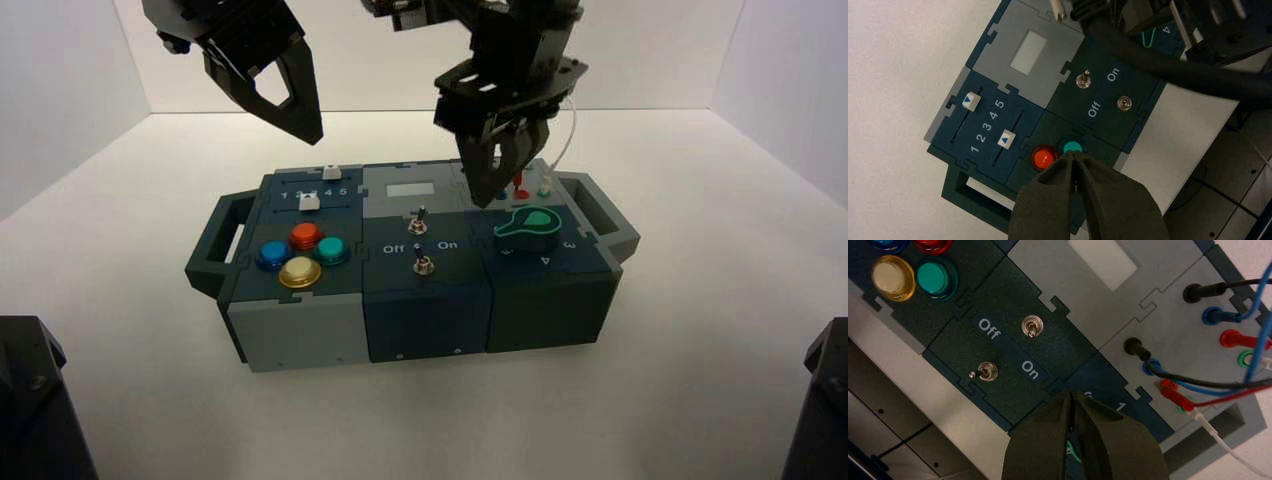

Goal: Turn the knob to position 5.

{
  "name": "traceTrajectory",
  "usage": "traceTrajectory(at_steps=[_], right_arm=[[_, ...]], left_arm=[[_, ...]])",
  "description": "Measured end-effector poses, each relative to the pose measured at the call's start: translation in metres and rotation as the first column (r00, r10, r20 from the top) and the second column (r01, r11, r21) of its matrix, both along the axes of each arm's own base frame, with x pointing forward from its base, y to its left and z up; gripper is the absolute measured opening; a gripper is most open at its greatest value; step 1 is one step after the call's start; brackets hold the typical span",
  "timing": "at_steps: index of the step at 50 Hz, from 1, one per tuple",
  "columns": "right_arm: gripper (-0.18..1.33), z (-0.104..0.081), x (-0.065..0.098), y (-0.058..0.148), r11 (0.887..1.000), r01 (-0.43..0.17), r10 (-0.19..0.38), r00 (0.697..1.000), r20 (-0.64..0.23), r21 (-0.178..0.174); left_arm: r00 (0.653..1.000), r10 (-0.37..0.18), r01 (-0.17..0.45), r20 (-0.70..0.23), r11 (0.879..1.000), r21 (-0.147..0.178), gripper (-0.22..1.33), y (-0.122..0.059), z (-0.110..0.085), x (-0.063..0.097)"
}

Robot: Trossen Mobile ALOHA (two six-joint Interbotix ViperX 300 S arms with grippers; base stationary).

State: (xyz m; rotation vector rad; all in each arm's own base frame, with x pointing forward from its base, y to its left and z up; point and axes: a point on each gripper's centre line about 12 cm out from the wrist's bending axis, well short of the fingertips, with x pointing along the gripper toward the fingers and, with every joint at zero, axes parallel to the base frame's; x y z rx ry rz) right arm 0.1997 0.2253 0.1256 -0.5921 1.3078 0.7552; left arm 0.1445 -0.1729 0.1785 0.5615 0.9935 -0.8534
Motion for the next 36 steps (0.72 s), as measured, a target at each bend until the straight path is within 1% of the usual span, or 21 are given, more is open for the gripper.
traceTrajectory(at_steps=[6, 11, 15, 16, 20, 24, 29, 36], right_arm=[[-0.14, 0.01, -0.002, -0.002, 1.0, 0.003, -0.004, 1.0, 0.007, 0.01], [-0.14, 0.014, -0.003, -0.004, 1.0, 0.007, -0.007, 1.0, 0.005, 0.01], [-0.14, 0.016, -0.006, -0.007, 1.0, 0.006, -0.006, 1.0, -0.007, -0.002], [-0.14, 0.016, -0.008, -0.009, 1.0, 0.005, -0.006, 1.0, -0.015, -0.011], [-0.14, 0.014, -0.014, -0.016, 1.0, 0.005, -0.006, 1.0, -0.03, -0.027], [-0.14, 0.013, -0.019, -0.021, 0.999, 0.008, -0.009, 0.999, -0.037, -0.035], [-0.14, 0.015, -0.024, -0.026, 0.999, 0.015, -0.016, 0.999, -0.034, -0.028], [-0.14, 0.019, -0.026, -0.029, 1.0, 0.015, -0.015, 1.0, -0.026, -0.019]], left_arm=[[1.0, -0.002, 0.002, 0.005, 1.0, 0.0, -0.16, 0.0, 0.001, 0.001], [1.0, -0.002, 0.002, 0.01, 1.0, -0.001, -0.16, 0.0, 0.001, 0.001], [1.0, -0.002, 0.002, 0.009, 1.0, 0.0, -0.16, 0.0, 0.0, 0.002], [1.0, -0.002, 0.002, 0.009, 1.0, 0.0, -0.16, 0.0, 0.0, 0.001], [1.0, -0.001, 0.001, 0.009, 1.0, 0.002, -0.16, 0.0, -0.001, 0.002], [1.0, 0.002, -0.002, 0.011, 1.0, 0.002, -0.16, 0.001, 0.0, 0.002], [1.0, 0.01, -0.01, 0.012, 1.0, 0.003, -0.16, 0.002, 0.0, 0.004], [1.0, 0.013, -0.013, 0.011, 1.0, 0.004, -0.16, 0.002, -0.001, 0.005]])
